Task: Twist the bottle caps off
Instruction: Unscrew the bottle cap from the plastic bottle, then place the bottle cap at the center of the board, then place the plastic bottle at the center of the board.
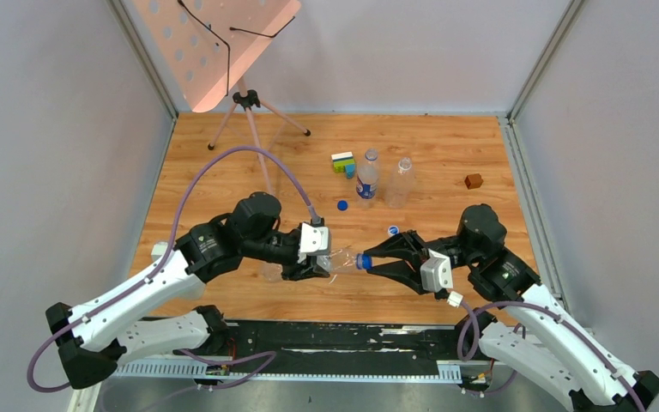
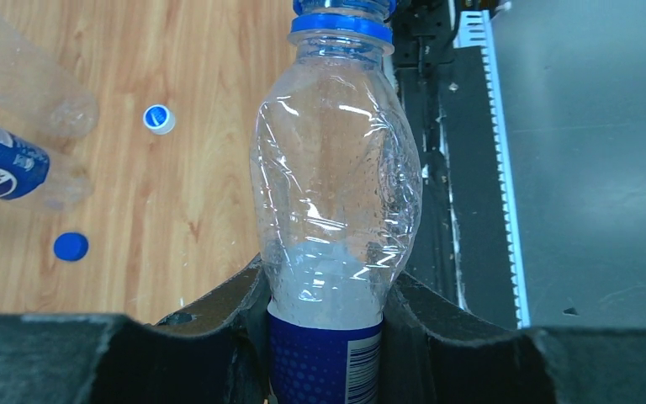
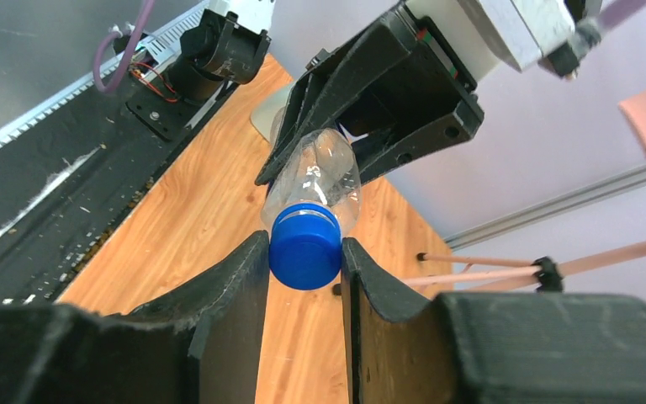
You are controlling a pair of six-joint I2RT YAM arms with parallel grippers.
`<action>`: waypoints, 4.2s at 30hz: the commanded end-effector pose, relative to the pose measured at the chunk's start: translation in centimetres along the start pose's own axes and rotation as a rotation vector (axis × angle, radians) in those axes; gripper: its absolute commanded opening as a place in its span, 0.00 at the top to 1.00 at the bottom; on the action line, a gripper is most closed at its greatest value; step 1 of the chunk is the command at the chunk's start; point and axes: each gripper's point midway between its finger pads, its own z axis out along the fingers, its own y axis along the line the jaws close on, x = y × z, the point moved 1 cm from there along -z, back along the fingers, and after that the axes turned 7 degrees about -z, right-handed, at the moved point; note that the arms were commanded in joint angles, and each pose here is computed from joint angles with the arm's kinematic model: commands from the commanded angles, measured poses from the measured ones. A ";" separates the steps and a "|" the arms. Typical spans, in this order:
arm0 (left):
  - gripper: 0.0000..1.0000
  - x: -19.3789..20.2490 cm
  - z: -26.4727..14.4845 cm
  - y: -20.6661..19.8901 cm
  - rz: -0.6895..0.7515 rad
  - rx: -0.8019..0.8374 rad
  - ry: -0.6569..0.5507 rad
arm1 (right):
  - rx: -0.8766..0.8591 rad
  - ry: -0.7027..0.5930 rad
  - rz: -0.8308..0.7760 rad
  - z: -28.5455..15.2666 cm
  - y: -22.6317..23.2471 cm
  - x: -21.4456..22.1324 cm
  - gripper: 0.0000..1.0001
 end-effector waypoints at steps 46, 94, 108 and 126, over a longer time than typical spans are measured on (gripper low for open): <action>0.95 -2.7 -7.7 6.5 -0.142 -0.587 -0.508 | 0.979 0.951 1.746 2.9 3.8 31.8 0.81; 0.80 -0.6 -3.8 7.7 -0.204 -0.540 -0.610 | 0.698 0.091 1.516 3.8 -9.8 6.6 0.19; 0.78 -1.0 -2.1 7.6 -0.210 -0.467 -0.580 | 0.713 0.155 1.469 5.3 -9.8 8.6 0.50; 0.00 0.8 -1.9 9.5 -0.304 -0.578 -0.483 | 1.002 0.503 1.191 0.6 -10.4 12.4 0.97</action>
